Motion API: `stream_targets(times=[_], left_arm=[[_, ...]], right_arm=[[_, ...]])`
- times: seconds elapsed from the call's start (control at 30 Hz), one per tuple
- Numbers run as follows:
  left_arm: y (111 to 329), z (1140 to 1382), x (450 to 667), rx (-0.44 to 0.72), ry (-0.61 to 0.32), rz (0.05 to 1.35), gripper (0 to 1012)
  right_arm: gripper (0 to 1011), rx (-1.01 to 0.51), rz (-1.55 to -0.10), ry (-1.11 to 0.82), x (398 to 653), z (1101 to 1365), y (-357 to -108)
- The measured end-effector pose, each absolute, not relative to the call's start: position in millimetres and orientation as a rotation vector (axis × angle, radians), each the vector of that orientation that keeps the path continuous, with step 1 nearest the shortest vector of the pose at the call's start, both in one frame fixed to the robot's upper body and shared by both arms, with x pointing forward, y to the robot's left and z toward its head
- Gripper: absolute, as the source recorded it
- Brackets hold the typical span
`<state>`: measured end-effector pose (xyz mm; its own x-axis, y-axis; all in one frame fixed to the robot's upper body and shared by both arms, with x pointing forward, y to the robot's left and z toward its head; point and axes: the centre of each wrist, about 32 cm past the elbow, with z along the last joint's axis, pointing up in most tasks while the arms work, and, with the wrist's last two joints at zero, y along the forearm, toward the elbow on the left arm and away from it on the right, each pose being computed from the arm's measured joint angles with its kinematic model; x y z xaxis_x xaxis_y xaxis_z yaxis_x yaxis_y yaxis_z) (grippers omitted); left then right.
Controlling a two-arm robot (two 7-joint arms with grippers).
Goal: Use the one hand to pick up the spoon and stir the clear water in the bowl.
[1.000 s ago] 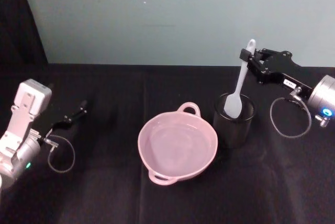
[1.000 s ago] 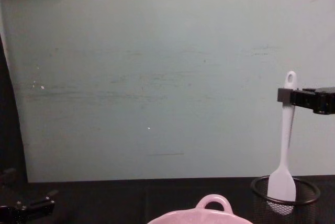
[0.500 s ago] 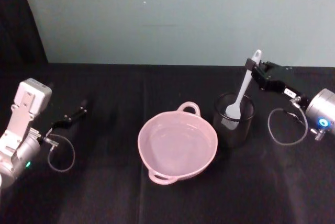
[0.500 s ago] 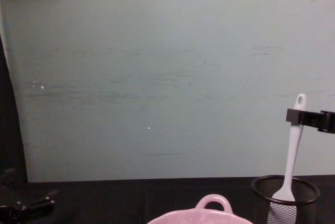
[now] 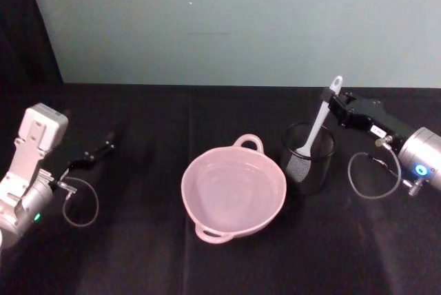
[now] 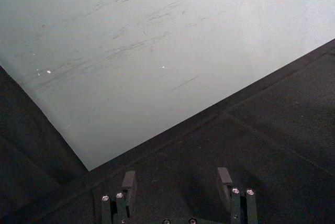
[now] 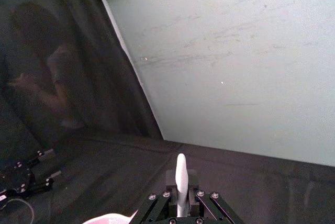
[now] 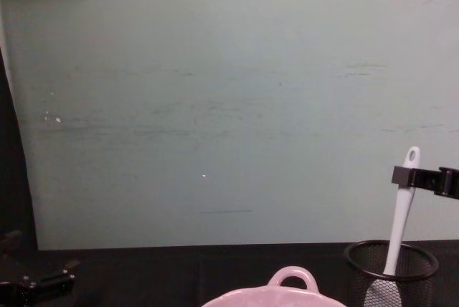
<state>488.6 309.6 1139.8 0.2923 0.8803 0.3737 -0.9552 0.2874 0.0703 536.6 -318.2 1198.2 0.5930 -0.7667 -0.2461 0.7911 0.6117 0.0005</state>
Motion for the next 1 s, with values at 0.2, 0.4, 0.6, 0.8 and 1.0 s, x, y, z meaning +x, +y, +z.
stream_targets(times=[0.2,0.4,0.6,0.8,1.0], left_arm=[[309.7,1139.8,488.6,0.304,-0.285,1.248,1005],[309.7,1139.8,488.6,0.304,-0.285,1.248,1005],[309.6,1139.8,488.6,0.304,-0.285,1.248,1005],[309.7,1139.8,488.6,0.304,-0.285,1.248,1005],[309.7,1139.8,488.6,0.304,-0.285,1.248,1005]], right_arm=[[118,0.128,-0.914,0.265,536.7,1193.1,-319.1],[160,0.159,-0.921,0.301,535.5,1187.2,-320.6],[354,0.162,-0.947,0.317,533.1,1185.2,-323.7],[510,0.152,-0.967,0.327,527.7,1180.5,-328.4],[713,0.142,-0.976,0.336,523.2,1175.4,-332.0]])
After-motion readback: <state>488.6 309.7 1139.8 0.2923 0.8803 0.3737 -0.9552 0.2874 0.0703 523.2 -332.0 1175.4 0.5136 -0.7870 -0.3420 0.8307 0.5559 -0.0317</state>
